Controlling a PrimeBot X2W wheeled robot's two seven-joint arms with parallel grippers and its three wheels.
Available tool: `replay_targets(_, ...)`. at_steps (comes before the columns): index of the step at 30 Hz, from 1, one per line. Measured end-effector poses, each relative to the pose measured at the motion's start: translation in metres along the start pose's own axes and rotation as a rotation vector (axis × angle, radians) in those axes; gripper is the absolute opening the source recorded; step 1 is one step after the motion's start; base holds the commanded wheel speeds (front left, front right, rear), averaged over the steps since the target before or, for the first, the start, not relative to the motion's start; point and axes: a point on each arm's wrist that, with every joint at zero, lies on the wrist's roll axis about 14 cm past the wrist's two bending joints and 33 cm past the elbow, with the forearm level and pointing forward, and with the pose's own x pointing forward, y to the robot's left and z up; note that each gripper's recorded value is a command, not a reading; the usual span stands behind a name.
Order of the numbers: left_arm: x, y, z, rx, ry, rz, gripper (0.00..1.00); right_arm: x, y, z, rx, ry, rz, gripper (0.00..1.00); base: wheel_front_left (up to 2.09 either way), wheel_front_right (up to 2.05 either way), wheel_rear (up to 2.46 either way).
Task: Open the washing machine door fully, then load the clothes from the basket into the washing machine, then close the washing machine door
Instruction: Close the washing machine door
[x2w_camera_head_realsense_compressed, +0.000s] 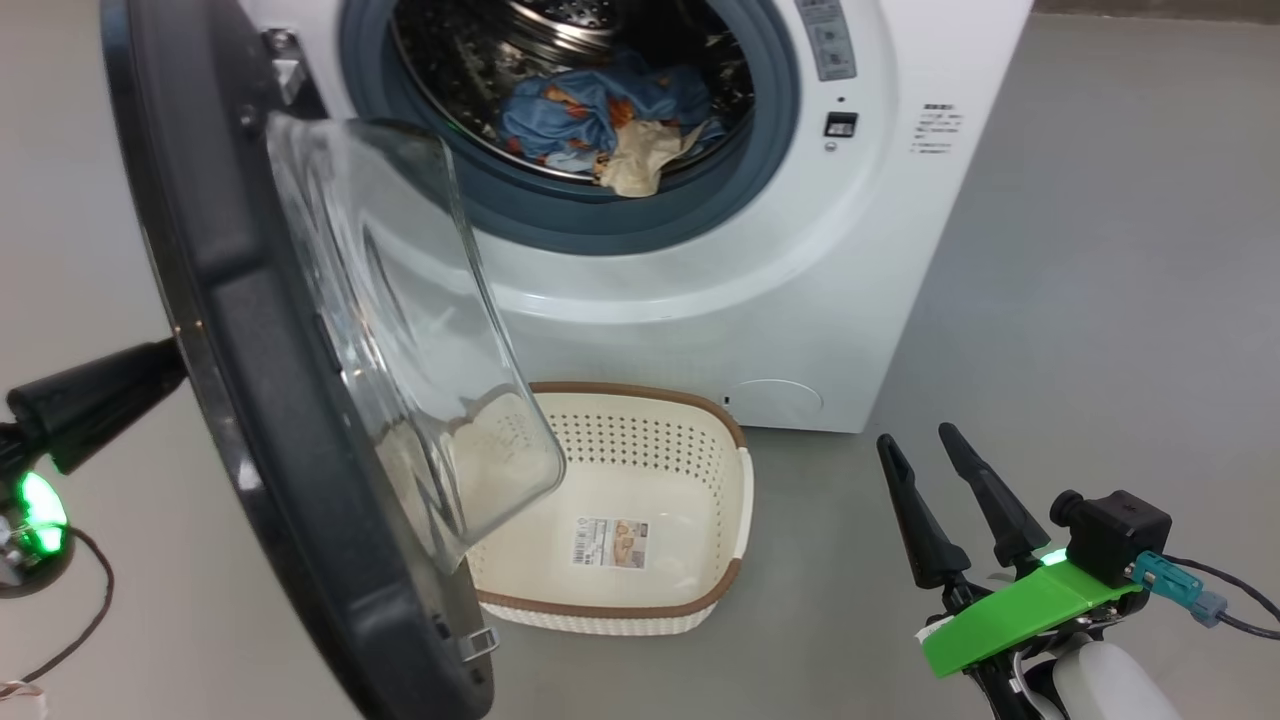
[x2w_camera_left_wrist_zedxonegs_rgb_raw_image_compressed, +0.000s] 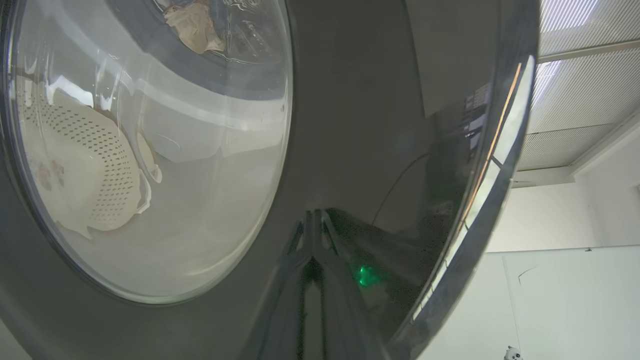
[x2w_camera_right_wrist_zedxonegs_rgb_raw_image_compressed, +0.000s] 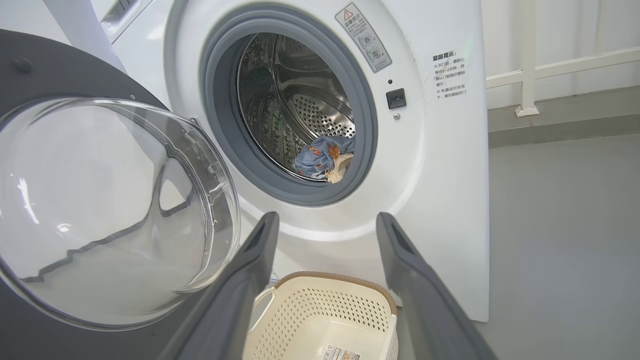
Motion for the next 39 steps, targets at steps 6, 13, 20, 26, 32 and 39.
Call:
replay_targets(6, 0.029, -0.008, -0.008, 0.011, 0.052, -0.037, 0.0, -0.011, -0.014, 0.007, -0.008, -0.017, -0.046, 1.0, 0.0, 0.0, 0.0)
replay_targets(13, 0.058, -0.019, -0.015, 0.038, 0.093, -0.072, 0.0, -0.02, -0.026, 0.013, -0.012, -0.032, -0.088, 1.0, 0.0, 0.0, 0.0)
replay_targets(20, 0.081, -0.027, -0.022, 0.057, 0.129, -0.101, 0.0, -0.029, -0.039, 0.018, -0.016, -0.044, -0.132, 1.0, 0.0, 0.0, 0.0)
replay_targets(26, 0.095, -0.036, -0.021, 0.079, 0.148, -0.129, 0.0, -0.037, -0.048, 0.021, -0.021, -0.051, -0.165, 1.0, 0.0, 0.0, 0.0)
replay_targets(32, 0.108, -0.047, -0.022, 0.096, 0.174, -0.165, 0.0, -0.045, -0.058, 0.024, -0.026, -0.058, -0.199, 1.0, 0.0, 0.0, 0.0)
replay_targets(39, 0.11, -0.046, -0.023, 0.091, 0.171, -0.168, 0.0, -0.046, -0.061, 0.027, -0.027, -0.065, -0.209, 1.0, 0.0, 0.0, 0.0)
